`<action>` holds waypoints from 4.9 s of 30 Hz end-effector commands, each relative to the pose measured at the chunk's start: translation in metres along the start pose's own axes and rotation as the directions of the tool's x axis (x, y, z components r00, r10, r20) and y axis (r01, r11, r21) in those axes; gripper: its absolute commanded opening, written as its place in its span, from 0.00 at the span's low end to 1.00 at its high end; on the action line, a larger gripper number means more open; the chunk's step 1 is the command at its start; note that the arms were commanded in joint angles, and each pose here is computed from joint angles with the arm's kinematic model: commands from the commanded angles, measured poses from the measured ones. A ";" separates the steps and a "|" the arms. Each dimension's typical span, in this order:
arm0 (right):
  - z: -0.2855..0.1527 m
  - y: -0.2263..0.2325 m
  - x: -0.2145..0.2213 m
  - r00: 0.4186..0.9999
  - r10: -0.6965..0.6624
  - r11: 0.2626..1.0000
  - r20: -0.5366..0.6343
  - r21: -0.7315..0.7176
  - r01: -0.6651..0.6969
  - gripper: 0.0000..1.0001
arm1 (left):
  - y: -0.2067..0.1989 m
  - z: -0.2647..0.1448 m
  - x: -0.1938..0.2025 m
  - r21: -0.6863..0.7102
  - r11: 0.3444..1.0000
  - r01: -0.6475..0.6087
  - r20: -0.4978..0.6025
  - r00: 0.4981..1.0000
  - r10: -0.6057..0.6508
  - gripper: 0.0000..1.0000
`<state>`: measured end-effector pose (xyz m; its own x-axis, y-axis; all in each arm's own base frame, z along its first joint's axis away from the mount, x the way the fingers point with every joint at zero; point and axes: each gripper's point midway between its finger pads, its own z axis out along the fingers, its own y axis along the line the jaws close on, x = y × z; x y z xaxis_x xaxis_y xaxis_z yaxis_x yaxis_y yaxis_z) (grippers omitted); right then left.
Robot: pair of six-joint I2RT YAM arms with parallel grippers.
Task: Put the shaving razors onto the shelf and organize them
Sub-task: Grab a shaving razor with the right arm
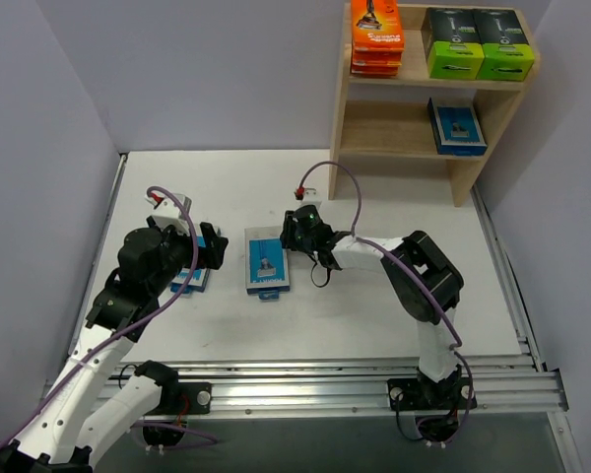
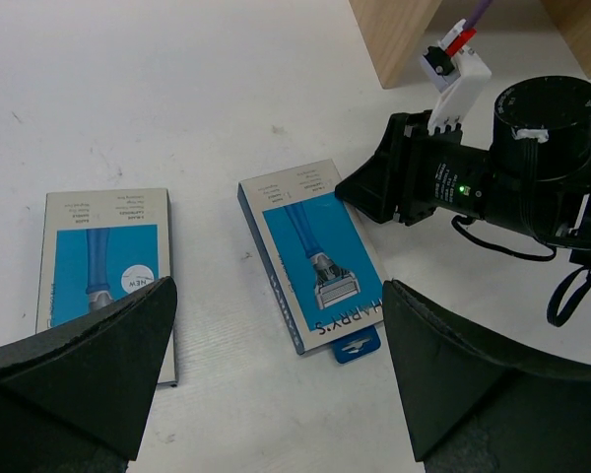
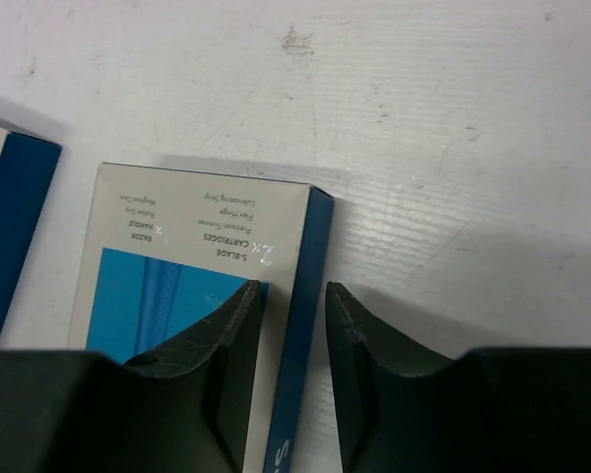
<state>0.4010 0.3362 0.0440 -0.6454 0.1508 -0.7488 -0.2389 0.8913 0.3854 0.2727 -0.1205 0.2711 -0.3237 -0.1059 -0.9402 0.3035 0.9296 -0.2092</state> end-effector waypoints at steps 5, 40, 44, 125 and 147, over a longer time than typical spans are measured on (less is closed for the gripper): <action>-0.035 0.003 -0.051 0.993 -0.090 0.994 0.072 0.067 0.085 0.40 | -0.004 0.001 -0.018 0.012 1.000 -0.001 0.042 0.999 0.000 0.94; -0.129 0.054 0.131 0.781 0.616 0.788 0.109 -0.113 -0.605 0.39 | -0.006 0.001 -0.016 0.024 1.000 -0.004 0.036 0.999 0.003 0.94; -0.130 0.051 0.137 0.714 0.691 0.723 0.117 -0.132 -0.678 0.38 | -0.008 0.000 -0.017 0.031 1.000 0.000 0.039 0.999 -0.002 0.94; -0.088 0.039 0.071 0.600 0.769 0.639 0.221 -0.242 -0.730 0.04 | -0.026 0.003 -0.011 0.121 0.993 0.004 0.016 1.000 -0.006 0.94; -0.159 0.013 -0.009 0.695 0.669 0.743 0.265 -0.274 -0.610 0.00 | -0.025 -0.005 -0.018 0.111 0.994 -0.003 0.049 0.999 -0.003 0.94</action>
<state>0.2910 0.2989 0.1402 -0.4348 0.8293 -0.3510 0.0058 0.3924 0.9198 0.2654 -0.1384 0.2699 -0.3472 -0.0951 -0.9330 0.3857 0.8923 -0.2345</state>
